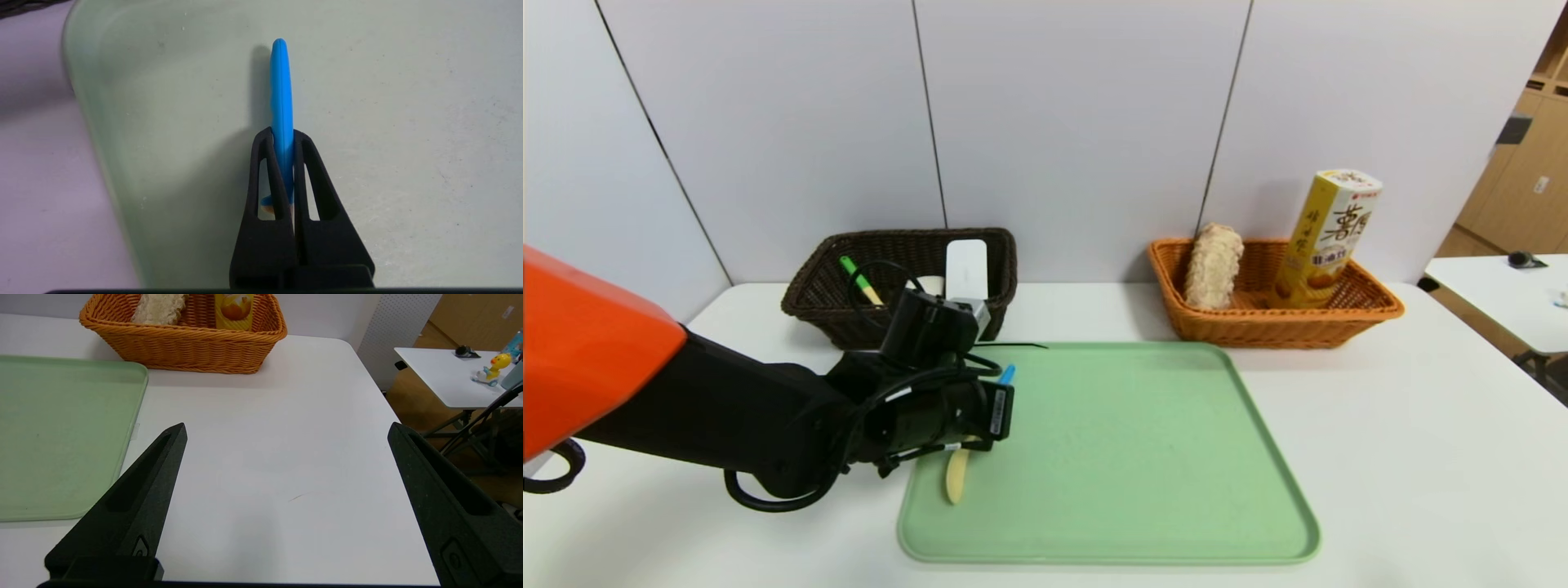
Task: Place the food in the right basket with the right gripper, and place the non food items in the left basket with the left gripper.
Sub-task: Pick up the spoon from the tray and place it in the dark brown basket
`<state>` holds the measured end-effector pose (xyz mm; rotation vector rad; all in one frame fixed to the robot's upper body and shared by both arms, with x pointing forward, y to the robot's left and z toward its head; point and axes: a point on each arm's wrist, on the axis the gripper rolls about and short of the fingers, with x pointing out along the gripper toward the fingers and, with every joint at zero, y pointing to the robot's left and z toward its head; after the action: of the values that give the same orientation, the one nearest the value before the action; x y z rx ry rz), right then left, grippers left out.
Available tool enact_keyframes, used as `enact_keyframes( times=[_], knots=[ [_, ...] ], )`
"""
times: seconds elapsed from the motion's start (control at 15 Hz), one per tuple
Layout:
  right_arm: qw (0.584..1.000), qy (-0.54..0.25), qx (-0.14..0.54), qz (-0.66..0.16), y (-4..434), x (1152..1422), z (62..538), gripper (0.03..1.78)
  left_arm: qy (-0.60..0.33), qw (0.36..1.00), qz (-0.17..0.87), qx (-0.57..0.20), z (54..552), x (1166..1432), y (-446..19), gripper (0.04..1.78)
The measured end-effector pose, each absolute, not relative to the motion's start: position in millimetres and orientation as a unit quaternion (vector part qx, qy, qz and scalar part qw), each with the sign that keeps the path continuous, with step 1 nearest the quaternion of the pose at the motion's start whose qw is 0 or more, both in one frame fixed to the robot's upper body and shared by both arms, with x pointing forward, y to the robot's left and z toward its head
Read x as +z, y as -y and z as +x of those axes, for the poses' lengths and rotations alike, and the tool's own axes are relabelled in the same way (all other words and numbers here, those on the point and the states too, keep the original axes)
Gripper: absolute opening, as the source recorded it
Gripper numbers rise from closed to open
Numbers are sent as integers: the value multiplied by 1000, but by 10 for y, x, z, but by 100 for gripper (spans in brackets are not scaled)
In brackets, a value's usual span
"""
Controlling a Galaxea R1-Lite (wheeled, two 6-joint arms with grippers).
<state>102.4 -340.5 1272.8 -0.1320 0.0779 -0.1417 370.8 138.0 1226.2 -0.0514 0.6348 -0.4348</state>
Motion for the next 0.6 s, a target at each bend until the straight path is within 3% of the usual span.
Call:
enact_keyframes(
  times=[0.13,0.4,0.6],
  knots=[
    [994,-40,-71,-66,3405,12722,1025,169,-271,932,-40,-236,3680,12446,-1368,7],
    [994,-43,-71,-67,3405,12710,1026,169,-153,928,-72,-332,3598,13099,-1400,7],
    [994,-43,-70,-67,3405,12709,1027,169,-63,946,-72,-309,3763,13583,-1644,7]
  ],
)
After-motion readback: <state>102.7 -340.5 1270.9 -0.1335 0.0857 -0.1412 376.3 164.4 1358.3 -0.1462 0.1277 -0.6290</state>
